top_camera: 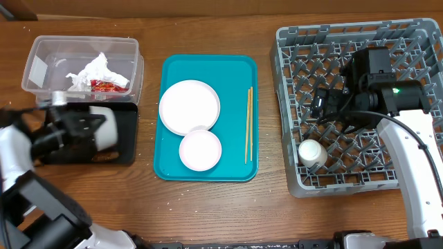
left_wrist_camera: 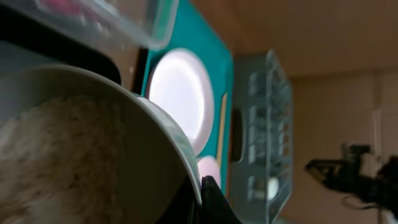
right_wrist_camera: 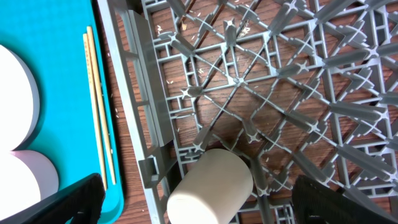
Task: Sort waste into correct bins and load items into the dishwasher
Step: 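Tip the rice bowl with left gripper to pour rice onto black tray, then set the emptied white bowl back on the teal tray with left gripper, then grasp the pink bowl with right gripper and lift it toward the rack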
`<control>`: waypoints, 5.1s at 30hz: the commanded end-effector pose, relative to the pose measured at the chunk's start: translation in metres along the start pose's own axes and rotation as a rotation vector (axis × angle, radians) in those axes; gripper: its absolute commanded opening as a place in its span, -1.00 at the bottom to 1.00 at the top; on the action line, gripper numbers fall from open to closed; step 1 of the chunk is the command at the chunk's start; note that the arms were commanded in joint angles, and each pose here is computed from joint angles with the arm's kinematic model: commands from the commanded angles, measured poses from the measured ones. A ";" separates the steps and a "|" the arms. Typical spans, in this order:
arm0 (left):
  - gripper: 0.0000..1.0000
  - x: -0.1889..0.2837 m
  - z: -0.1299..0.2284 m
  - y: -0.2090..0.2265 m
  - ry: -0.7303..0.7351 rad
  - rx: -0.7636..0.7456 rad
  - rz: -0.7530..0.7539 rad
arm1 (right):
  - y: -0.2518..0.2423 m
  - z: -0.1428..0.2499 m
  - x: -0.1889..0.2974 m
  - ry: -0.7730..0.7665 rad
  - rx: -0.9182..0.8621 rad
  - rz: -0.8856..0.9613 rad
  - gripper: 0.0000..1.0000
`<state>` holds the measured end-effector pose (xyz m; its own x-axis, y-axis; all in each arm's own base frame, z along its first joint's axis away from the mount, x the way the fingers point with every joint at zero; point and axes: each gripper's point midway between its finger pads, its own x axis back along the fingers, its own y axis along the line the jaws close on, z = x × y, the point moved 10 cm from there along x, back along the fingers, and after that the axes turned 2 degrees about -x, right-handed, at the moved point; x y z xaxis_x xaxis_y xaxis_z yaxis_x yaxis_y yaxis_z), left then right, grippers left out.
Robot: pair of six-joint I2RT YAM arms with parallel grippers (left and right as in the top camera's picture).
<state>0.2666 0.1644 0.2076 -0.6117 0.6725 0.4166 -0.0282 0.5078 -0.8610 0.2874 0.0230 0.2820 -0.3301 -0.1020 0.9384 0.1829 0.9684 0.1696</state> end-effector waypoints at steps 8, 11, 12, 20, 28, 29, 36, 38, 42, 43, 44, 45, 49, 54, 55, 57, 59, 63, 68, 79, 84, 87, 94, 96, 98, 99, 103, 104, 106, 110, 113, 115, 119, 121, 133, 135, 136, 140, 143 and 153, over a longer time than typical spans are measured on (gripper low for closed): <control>-0.92 0.042 -0.019 0.004 -0.270 0.000 0.277 | -0.001 0.000 0.010 -0.037 0.007 0.000 0.96; -0.92 0.041 -0.022 0.009 -0.269 0.015 0.279 | -0.001 0.000 0.009 -0.037 0.006 0.000 0.96; -0.92 0.041 -0.022 0.010 -0.267 0.032 0.282 | -0.001 0.000 0.009 -0.037 0.006 0.000 0.96; -0.92 0.039 -0.025 0.018 -0.252 0.229 0.392 | -0.002 0.001 0.009 -0.031 0.006 0.002 0.96; -0.92 0.038 -0.025 0.019 -0.242 0.279 0.399 | -0.002 0.002 0.009 -0.028 0.006 0.003 0.96; -0.92 0.038 -0.025 0.019 -0.240 0.290 0.400 | -0.002 0.002 0.009 -0.028 0.006 0.003 0.96; -0.91 0.038 -0.025 0.019 -0.223 0.373 0.411 | -0.002 0.001 0.009 -0.028 0.006 0.003 0.96; -0.92 0.039 -0.026 0.020 -0.224 0.367 0.409 | -0.002 0.001 0.009 -0.028 0.006 0.003 0.96; -0.92 0.039 -0.030 0.021 -0.211 0.429 0.419 | -0.002 0.001 0.009 -0.029 0.006 0.003 0.96; -0.92 0.039 -0.030 0.021 -0.208 0.444 0.420 | -0.002 0.001 0.009 -0.029 0.006 0.003 0.96; -0.92 0.039 -0.030 0.021 -0.205 0.451 0.421 | -0.002 0.001 0.009 -0.029 0.006 0.003 0.96; -0.92 0.039 -0.030 0.021 -0.206 0.450 0.421 | -0.002 0.001 0.009 -0.029 0.006 0.003 0.96; -0.92 0.039 -0.033 0.024 -0.216 0.402 0.377 | -0.002 0.001 0.009 -0.029 0.006 0.003 0.96; -0.92 0.030 -0.038 0.031 -0.217 0.322 0.226 | -0.002 0.001 0.009 -0.029 0.006 0.002 0.96; -0.92 0.025 -0.039 0.026 -0.204 0.291 0.243 | -0.002 0.001 0.009 -0.029 0.006 0.002 0.96; -0.92 0.010 -0.040 0.012 -0.164 0.220 0.244 | -0.002 0.001 0.009 -0.029 0.006 0.002 0.96; -0.92 -0.007 -0.042 -0.007 -0.114 0.147 0.209 | -0.002 0.002 0.009 -0.027 0.006 0.003 0.96; -0.92 -0.048 -0.043 -0.058 -0.019 -0.025 0.064 | -0.002 0.002 0.009 -0.022 0.005 0.005 0.96; -0.92 -0.111 -0.033 -0.131 0.046 -0.330 -0.213 | -0.002 0.002 0.009 -0.023 0.005 0.005 0.96; -0.92 -0.294 0.080 -0.179 0.205 -1.116 -0.707 | -0.002 0.002 0.009 -0.023 0.005 0.004 0.96; -0.92 -0.348 0.122 -0.168 0.287 -1.300 -0.688 | -0.002 0.001 0.009 -0.029 0.006 0.002 0.96; -0.92 -0.367 0.136 -0.164 0.294 -1.360 -0.655 | -0.002 0.001 0.009 -0.032 0.006 0.002 0.96; -0.90 -0.383 0.138 -0.160 0.252 -1.376 -0.626 | -0.001 0.001 0.009 -0.033 0.006 0.001 0.96; -0.78 -0.383 0.138 -0.156 0.270 -1.371 -0.636 | -0.001 0.001 0.009 -0.033 0.006 0.001 0.96; -0.57 -0.381 0.140 -0.153 0.297 -1.366 -0.648 | -0.001 0.001 0.009 -0.033 0.006 0.001 0.96; -0.48 -0.381 0.140 -0.152 0.304 -1.366 -0.650 | -0.001 0.001 0.009 -0.033 0.006 0.001 0.96; -0.32 -0.381 0.140 -0.153 0.299 -1.364 -0.650 | -0.001 -0.001 0.009 -0.042 0.007 -0.002 0.96; -0.30 -0.381 0.139 -0.154 0.288 -1.344 -0.650 | 0.000 -0.001 0.009 -0.046 0.008 -0.007 0.96; -0.27 -0.379 0.133 -0.158 0.258 -1.280 -0.659 | 0.002 -0.002 0.009 -0.046 0.009 -0.037 0.96; -0.19 -0.363 0.104 -0.162 0.212 -1.052 -0.728 | 0.011 -0.003 0.010 -0.045 0.024 -0.120 0.97; -0.18 -0.343 0.078 -0.165 0.223 -0.880 -0.779 | 0.023 -0.003 0.010 -0.053 0.052 -0.200 0.97; -0.18 -0.330 0.064 -0.169 0.256 -0.806 -0.782 | 0.035 -0.003 0.011 -0.059 0.081 -0.265 0.95; -0.18 -0.299 0.034 -0.179 0.271 -0.696 -0.799 | 0.061 -0.002 0.009 -0.073 0.098 -0.330 0.90; -0.18 -0.282 0.018 -0.184 0.244 -0.639 -0.820 | 0.078 0.002 0.004 -0.055 0.107 -0.352 0.87; 0.15 -0.166 -0.041 -0.216 0.089 -0.578 -0.686 | 0.194 0.067 -0.082 0.190 0.350 -0.372 0.65; 0.23 -0.145 -0.047 -0.221 0.027 -0.574 -0.707 | 0.204 0.080 -0.103 0.233 0.382 -0.336 0.60; 0.36 -0.136 -0.050 -0.222 0.000 -0.571 -0.722 | 0.207 0.085 -0.112 0.253 0.393 -0.321 0.56; 0.99 -0.113 -0.058 -0.221 -0.058 -0.549 -0.747 | 0.214 0.101 -0.140 0.317 0.420 -0.281 0.33; 1.00 -0.108 -0.063 -0.216 -0.067 -0.534 -0.758 | 0.218 0.110 -0.155 0.346 0.437 -0.263 0.02; 1.00 -0.108 -0.063 -0.216 -0.066 -0.534 -0.758 | 0.216 0.113 -0.174 0.351 0.433 -0.192 -0.92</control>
<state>0.3887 0.0164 0.3636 -0.6159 0.0310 0.7872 -0.0962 0.9888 -0.1143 0.2757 0.2783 0.1202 0.0516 -0.3106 0.9491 -0.2788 0.9082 0.3123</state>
